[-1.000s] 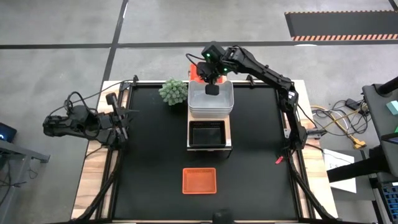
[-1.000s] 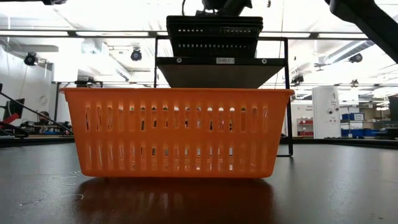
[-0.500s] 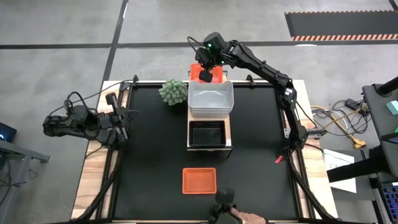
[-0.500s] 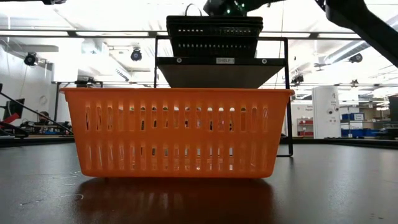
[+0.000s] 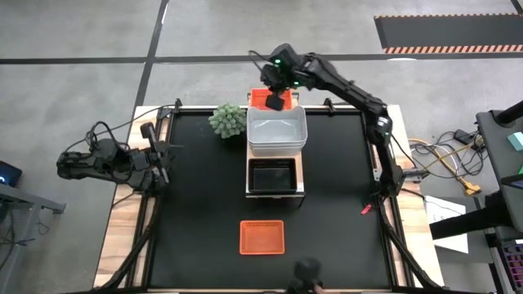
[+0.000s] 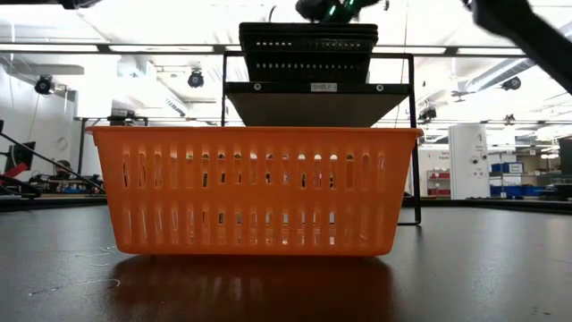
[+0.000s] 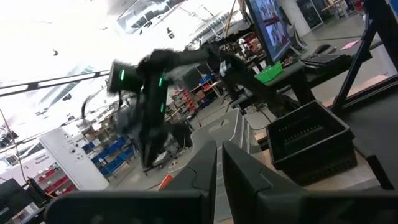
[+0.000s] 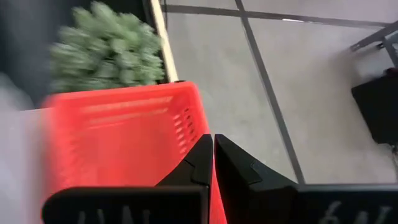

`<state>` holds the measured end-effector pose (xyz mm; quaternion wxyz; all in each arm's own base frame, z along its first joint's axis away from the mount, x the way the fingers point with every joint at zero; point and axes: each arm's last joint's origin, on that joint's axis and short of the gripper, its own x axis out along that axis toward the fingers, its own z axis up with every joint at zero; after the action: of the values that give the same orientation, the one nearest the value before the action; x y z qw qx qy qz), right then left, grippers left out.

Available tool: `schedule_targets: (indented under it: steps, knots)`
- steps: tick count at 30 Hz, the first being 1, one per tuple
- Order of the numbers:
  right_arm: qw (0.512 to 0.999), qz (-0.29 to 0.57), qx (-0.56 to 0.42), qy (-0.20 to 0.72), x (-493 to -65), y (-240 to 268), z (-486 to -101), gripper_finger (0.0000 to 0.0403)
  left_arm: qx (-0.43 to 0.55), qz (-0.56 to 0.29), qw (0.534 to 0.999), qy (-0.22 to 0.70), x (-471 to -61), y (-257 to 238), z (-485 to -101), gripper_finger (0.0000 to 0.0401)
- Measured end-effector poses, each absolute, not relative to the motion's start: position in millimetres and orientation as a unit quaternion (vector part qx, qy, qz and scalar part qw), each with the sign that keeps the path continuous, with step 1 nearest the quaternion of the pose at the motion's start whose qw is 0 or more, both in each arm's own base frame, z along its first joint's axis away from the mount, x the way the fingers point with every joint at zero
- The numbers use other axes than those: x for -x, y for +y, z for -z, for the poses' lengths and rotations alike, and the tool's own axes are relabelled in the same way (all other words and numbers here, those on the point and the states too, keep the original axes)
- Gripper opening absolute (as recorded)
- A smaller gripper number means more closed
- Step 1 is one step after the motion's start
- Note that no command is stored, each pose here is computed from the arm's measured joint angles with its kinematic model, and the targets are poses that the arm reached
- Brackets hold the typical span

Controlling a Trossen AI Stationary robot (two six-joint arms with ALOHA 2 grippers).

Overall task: Stack baskets on shelf by color
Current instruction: Stack the orange bin into the orange bins on the shelf

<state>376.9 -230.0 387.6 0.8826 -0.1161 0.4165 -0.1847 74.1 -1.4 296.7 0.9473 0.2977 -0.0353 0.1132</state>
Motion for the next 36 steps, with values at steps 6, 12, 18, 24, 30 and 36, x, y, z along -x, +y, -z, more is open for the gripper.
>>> schedule_targets:
  steps: [6,12,18,24,30,36]
  knots:
    - [0.912,0.191,0.079,0.354,-321,-164,-465,0.0008,-0.303,-0.117,0.945,-0.046,-74,-1,-299,0.0010]
    - [0.942,0.129,0.013,0.311,-264,-87,-510,0.0008,-0.291,-0.131,0.944,-0.086,-74,-1,-307,0.0010]
    - [0.942,0.027,0.027,0.333,-256,-22,-503,0.0008,-0.252,-0.131,0.952,-0.112,-80,-2,-312,0.0010]
    - [0.922,-0.054,0.061,0.380,-262,29,-460,0.0008,-0.180,-0.086,0.973,-0.118,-91,-6,-311,0.0010]
    - [0.913,-0.091,0.084,0.388,-256,64,-413,0.0008,-0.104,-0.005,0.989,-0.107,-110,-13,-295,0.0010]
    - [0.930,-0.125,0.086,0.335,-246,84,-384,0.0008,-0.048,0.038,0.985,-0.161,-125,-18,-285,0.0010]
